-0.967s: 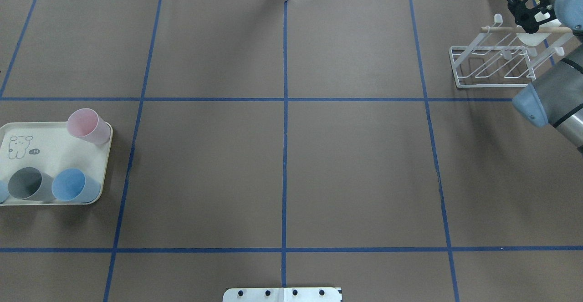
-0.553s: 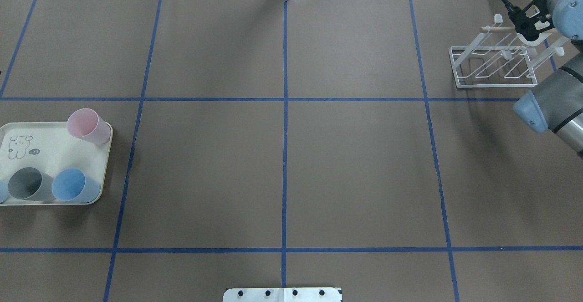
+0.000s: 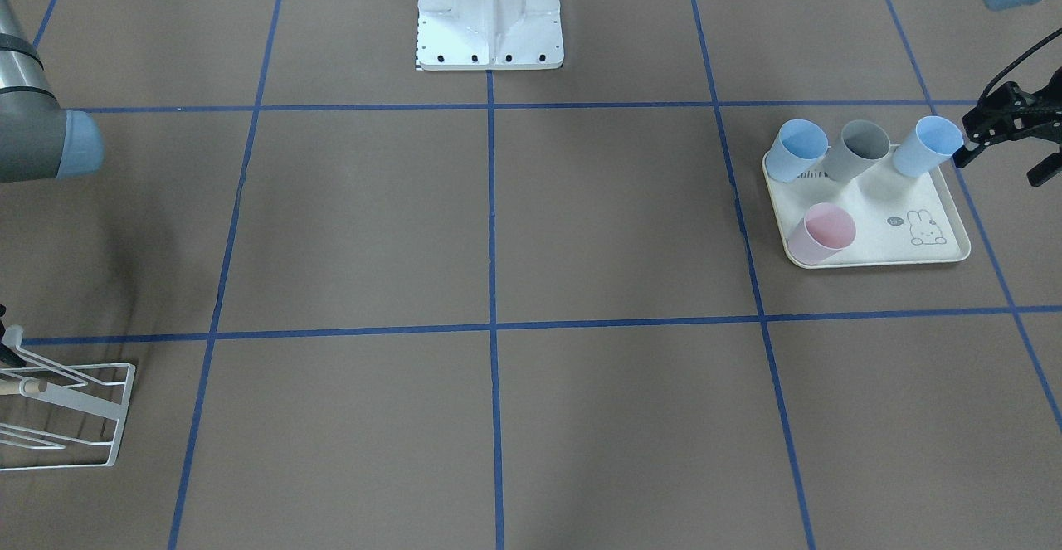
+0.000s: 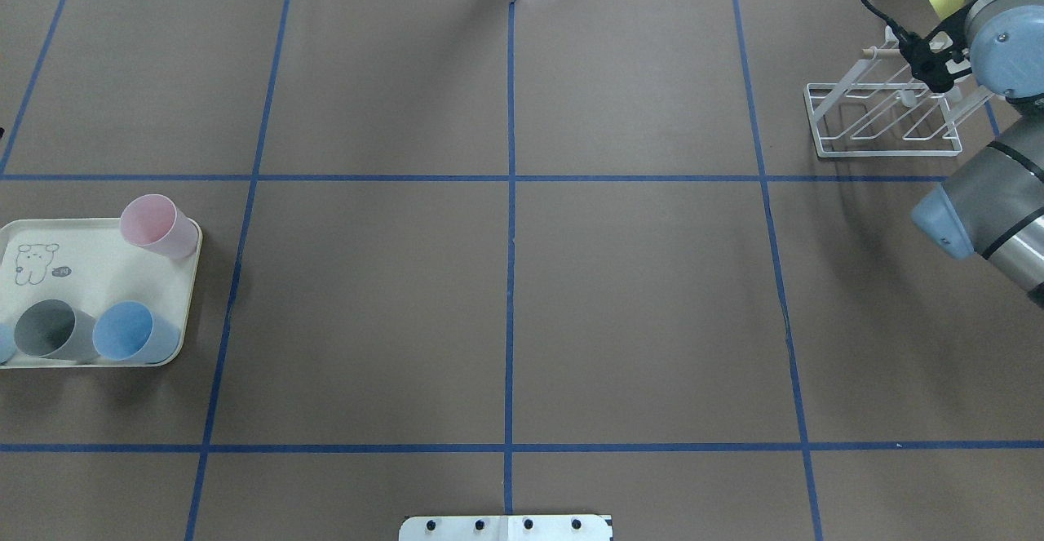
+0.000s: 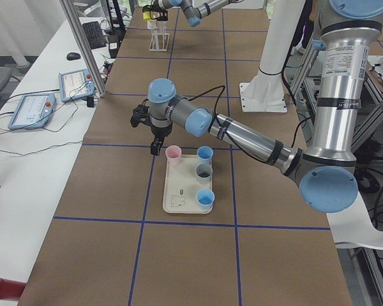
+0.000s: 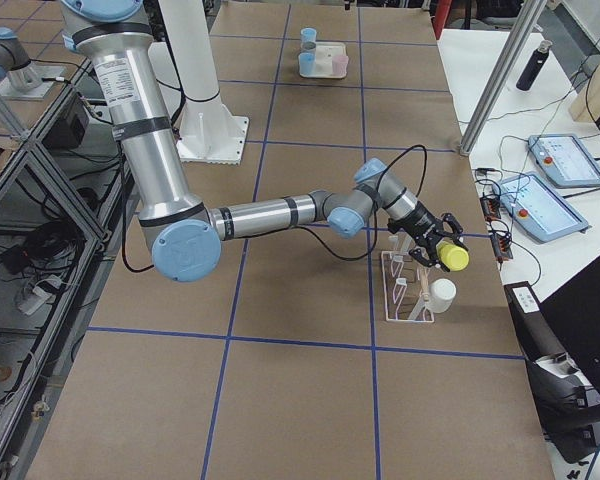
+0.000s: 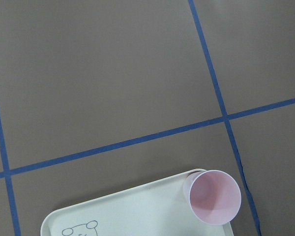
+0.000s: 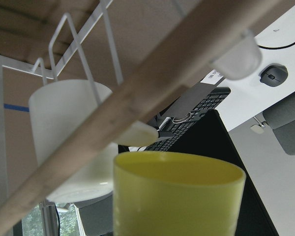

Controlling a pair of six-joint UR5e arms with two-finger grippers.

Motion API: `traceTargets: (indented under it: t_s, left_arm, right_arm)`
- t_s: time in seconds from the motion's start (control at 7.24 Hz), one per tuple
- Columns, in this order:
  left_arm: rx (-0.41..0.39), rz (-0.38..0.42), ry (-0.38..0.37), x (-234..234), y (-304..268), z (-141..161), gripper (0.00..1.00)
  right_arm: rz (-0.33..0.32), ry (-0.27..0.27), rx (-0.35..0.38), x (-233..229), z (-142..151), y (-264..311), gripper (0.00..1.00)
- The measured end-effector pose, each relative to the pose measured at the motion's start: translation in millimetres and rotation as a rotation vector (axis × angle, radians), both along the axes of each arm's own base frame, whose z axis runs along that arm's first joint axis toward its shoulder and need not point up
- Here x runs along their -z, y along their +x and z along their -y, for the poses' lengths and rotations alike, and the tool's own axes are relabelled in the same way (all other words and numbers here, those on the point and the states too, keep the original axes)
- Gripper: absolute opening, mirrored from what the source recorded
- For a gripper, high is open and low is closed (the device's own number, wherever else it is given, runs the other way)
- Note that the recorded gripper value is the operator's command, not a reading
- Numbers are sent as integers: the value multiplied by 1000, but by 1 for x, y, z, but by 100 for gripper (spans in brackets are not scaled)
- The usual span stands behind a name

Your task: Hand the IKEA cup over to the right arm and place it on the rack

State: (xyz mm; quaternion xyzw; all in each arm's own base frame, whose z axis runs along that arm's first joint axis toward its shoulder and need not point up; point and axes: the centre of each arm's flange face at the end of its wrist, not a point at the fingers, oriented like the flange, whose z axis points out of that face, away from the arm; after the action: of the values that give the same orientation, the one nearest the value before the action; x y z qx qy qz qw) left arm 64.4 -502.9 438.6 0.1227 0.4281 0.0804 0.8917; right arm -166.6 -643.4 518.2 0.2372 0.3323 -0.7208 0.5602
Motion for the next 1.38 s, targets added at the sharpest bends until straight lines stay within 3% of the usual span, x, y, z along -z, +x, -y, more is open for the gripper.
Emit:
traceTargets:
  t_s: [0.55,0.83,1.11,1.24,1.38]
  left_arm:
    - [6,-4,-8,1,1,0,100]
    - [6,-4,-10,1,1,0,100]
    - [6,-4,-10,1,1,0,100]
    - [6,-4,-10,1,1,0,100]
    - [6,-4,-10,1,1,0,100]
  right_arm:
    - [-22,-4,8,-10,-10,-11,60]
    - [-26,-2,12,-9,-11,-16,77]
    - [-30,0,25,-6,-10,-25,88]
    - [-33,0,31,-5,-10,-29,99]
    - [-36,2,32,-5,-11,-30,99]
